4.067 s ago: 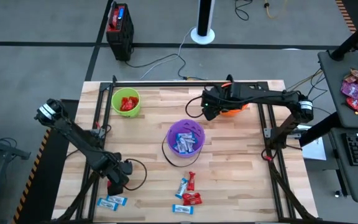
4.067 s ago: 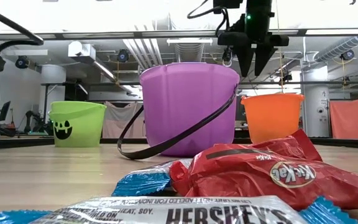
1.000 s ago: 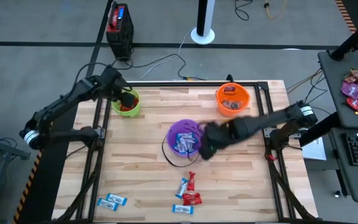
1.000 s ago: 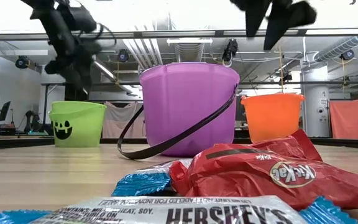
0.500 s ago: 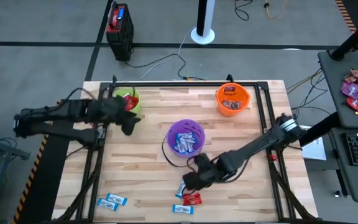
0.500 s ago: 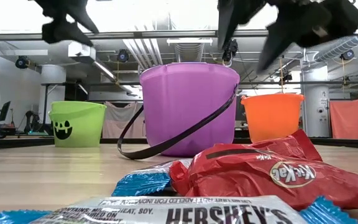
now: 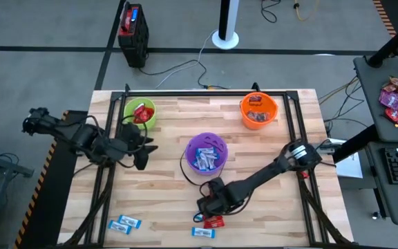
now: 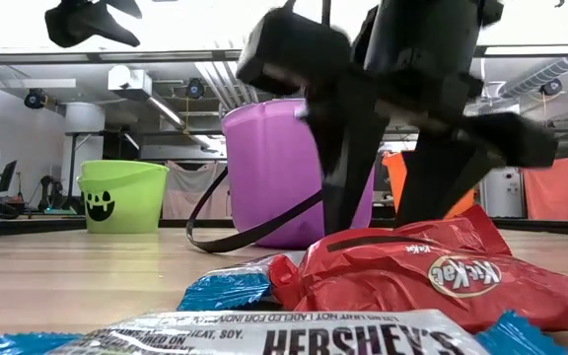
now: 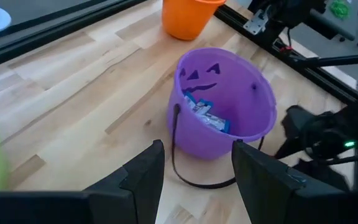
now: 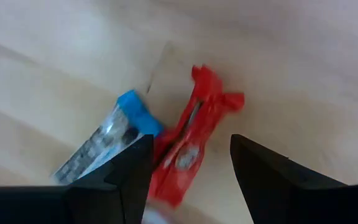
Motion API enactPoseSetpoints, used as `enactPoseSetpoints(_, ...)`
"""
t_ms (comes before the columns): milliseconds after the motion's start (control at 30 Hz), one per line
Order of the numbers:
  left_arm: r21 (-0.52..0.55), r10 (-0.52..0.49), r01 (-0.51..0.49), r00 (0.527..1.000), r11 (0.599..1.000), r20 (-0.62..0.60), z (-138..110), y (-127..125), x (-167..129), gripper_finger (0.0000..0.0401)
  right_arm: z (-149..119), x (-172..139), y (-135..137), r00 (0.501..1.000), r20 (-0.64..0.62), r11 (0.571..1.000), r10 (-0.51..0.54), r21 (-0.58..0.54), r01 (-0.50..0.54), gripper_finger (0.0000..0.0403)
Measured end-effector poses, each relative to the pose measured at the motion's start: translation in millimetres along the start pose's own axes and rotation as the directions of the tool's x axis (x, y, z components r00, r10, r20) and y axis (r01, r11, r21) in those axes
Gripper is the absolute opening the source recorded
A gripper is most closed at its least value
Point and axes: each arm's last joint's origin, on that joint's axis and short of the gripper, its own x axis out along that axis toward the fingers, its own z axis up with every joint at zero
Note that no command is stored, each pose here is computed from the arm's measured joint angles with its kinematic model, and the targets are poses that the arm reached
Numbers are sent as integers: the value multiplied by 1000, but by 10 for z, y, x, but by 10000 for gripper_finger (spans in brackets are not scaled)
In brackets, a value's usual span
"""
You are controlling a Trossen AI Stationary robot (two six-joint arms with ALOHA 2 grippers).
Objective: Sort candy by brand, put in halloween buckets
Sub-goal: Put the red chocolate into the green bucket
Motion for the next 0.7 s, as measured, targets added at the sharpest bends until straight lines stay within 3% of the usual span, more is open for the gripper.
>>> enactPoseSetpoints(167,-5,-15,15,1000,1000,7,10,-48,32,171,-7,67,-7,1000,16,1000,-14,-5,14,172)
enactPoseSetpoints(433,19,-33,33,999,999,-17,-9,-123,112,170,-2,55,-21,999,23,997,-28,-66,29,31)
enactPoseSetpoints(533,15,-104,105,992,994,-70,22,-152,66,170,-3,-176,-62,999,-20,994,-37,-102,35,29)
enactPoseSetpoints(600,41,-190,193,980,980,-65,105,-183,-31,170,-2,-487,-71,998,-60,989,13,-146,-22,33)
enactPoseSetpoints(700,114,-385,390,921,914,-65,213,-256,-162,171,24,-1015,-81,984,-75,959,163,-223,-176,33)
